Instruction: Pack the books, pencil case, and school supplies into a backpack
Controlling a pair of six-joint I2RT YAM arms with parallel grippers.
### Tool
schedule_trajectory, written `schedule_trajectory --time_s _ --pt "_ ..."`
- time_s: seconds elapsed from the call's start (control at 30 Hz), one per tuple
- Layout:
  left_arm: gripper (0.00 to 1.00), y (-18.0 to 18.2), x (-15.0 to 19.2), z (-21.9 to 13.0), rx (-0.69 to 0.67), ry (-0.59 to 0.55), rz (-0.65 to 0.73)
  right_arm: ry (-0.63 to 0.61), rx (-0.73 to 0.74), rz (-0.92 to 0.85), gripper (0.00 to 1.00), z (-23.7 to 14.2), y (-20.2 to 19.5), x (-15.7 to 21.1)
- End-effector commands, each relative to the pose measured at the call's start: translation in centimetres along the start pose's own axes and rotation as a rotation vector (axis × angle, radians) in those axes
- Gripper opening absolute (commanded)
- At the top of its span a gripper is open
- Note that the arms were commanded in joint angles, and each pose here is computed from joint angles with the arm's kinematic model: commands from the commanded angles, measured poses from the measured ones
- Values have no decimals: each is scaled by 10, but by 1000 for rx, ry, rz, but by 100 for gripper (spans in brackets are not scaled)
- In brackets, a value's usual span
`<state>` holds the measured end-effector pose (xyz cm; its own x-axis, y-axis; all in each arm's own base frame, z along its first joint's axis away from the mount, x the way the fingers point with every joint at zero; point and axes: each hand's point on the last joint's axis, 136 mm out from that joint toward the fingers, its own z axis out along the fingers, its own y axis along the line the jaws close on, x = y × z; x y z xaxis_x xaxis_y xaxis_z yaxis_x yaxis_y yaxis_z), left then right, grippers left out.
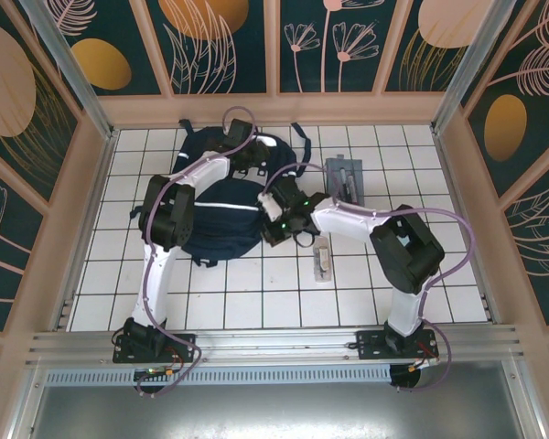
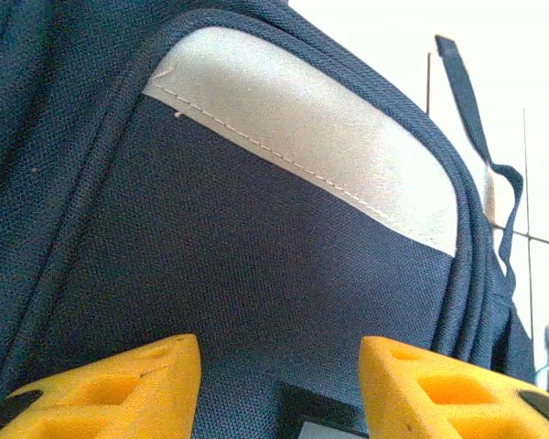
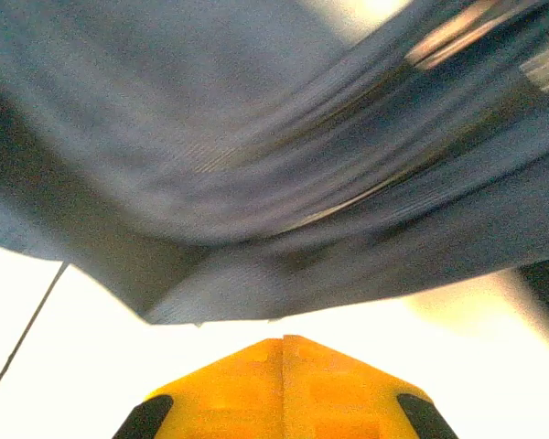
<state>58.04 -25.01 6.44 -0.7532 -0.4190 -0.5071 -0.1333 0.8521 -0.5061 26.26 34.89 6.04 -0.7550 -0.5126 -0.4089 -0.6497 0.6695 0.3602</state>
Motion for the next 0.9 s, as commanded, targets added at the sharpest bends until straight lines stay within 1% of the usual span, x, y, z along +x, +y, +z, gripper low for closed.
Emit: schedule_trajectory --time_s 0.0,0.07,0.17,0.23,0.3,0.37,0.4,0.47,0.57,0.63,0.73,0.8,0.87 --pt "50 79 60 48 -163 165 -81 119 -128 -7 0 -6 49 41" --pt "50 81 55 50 -162 157 -92 137 -145 7 0 -5 56 55" --pt "50 82 49 47 -157 155 -97 136 -51 84 0 -4 28 66" --pt "50 76 44 42 -145 147 -84 96 -60 130 0 -10 17 60" --pt "52 68 39 33 -120 140 -77 22 -43 147 0 -22 9 41" --pt "58 54 29 20 -79 123 -69 -61 5 168 0 -41 -6 18" --pt "61 48 24 13 -60 115 -65 -92 28 181 5 -49 -15 9" --pt "65 29 10 -5 -5 88 -54 -161 70 220 18 -66 -35 -12" --pt "69 5 -12 -37 51 35 -24 -241 129 254 24 -86 -61 -39" --pt "68 -3 -24 -58 58 -1 16 -275 160 269 26 -93 -72 -56" --pt "70 -1 -35 -89 24 -59 73 -318 197 284 27 -95 -82 -83" --pt "72 -1 -34 -106 23 -70 99 -340 178 277 27 -89 -81 -99" --pt "72 1 -25 -119 34 -54 107 -354 171 271 27 -81 -83 -112"
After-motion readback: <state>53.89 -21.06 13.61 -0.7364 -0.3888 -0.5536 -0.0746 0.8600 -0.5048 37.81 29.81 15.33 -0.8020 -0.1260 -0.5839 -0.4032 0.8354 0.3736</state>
